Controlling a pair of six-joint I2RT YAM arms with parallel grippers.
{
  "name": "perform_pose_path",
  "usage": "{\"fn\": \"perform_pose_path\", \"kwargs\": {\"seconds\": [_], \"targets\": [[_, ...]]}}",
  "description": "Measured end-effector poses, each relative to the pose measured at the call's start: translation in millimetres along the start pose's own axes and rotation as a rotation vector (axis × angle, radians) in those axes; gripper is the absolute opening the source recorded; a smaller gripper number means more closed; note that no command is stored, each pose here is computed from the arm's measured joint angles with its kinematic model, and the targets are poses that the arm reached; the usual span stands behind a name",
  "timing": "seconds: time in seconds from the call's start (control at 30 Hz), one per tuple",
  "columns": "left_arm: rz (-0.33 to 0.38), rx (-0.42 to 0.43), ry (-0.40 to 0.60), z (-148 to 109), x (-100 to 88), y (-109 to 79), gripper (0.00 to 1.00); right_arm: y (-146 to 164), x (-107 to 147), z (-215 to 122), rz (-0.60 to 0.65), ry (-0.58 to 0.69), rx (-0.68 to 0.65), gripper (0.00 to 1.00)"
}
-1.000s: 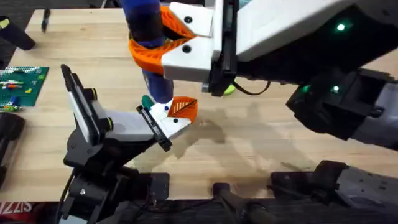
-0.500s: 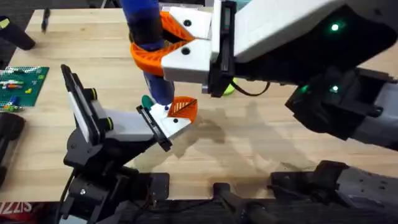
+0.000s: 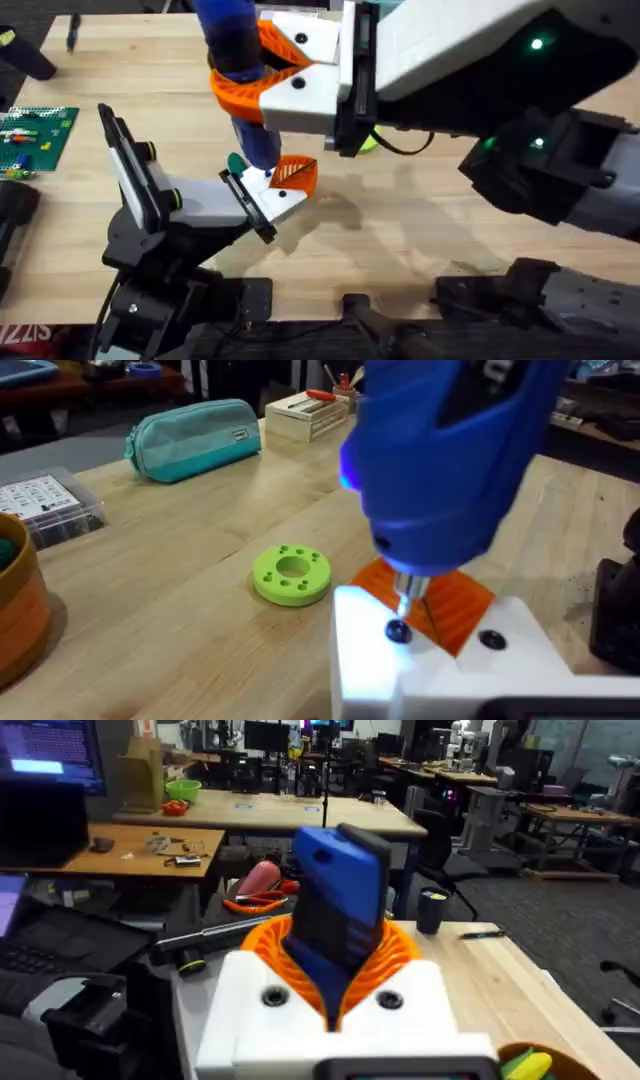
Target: Pick up the gripper from the table and insert it into the empty holder that is missing its gripper. Then pick up a screw, insert it into the mounting hole, and use the screwdriver to tighten it. Finally, clean up the table by picking up the vegetable and placing it into the bucket.
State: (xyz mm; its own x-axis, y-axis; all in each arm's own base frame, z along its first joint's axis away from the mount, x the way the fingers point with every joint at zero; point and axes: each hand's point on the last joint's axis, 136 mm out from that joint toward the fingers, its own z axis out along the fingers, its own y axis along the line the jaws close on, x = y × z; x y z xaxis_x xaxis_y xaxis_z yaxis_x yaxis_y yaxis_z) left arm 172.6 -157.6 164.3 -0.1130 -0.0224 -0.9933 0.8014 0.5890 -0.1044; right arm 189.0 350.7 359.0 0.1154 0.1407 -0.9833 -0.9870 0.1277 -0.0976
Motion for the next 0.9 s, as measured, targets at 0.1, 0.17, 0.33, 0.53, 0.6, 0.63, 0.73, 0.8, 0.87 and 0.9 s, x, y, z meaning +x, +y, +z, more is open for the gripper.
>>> {"fn": "perform_pose_path", "kwargs": {"seconds": [0.1,0.17,0.33,0.53,0.6,0.63,0.73,0.8,0.87,0.9], "targets": [[0.0,0.0,0.0,0.0,0.0,0.0,0.017,-0.6,2.9,1.1,0.004,0.005,-0.001,0.041],[0.0,0.0,0.0,0.0,0.0,0.0,0.017,-1.2,5.3,2.0,0.007,0.01,-0.001,0.041],[0.0,0.0,0.0,0.0,0.0,0.0,0.017,-1.4,5.3,2.4,0.006,0.008,-0.001,0.041],[0.0,0.0,0.0,0.0,0.0,0.0,0.017,-1.3,5.2,2.5,0.006,0.008,-0.001,0.04],[0.0,0.0,0.0,0.0,0.0,0.0,0.017,-1.3,5.2,2.5,0.006,0.007,-0.001,0.04],[0.0,0.0,0.0,0.0,0.0,0.0,0.017,-1.3,5.2,2.5,0.006,0.007,-0.001,0.04],[0.0,0.0,0.0,0.0,0.0,0.0,0.017,0.0,5.4,3.0,0.007,0.008,-0.005,0.041],[0.0,0.0,0.0,0.0,0.0,0.0,0.017,1.3,5.4,3.5,0.008,0.008,-0.008,0.04],[0.0,0.0,0.0,0.0,0.0,0.0,0.017,1.9,5.2,3.7,0.008,0.007,-0.009,0.041],[0.0,0.0,0.0,0.0,0.0,0.0,0.017,2.1,5.3,3.8,0.008,0.007,-0.01,0.041]]}}
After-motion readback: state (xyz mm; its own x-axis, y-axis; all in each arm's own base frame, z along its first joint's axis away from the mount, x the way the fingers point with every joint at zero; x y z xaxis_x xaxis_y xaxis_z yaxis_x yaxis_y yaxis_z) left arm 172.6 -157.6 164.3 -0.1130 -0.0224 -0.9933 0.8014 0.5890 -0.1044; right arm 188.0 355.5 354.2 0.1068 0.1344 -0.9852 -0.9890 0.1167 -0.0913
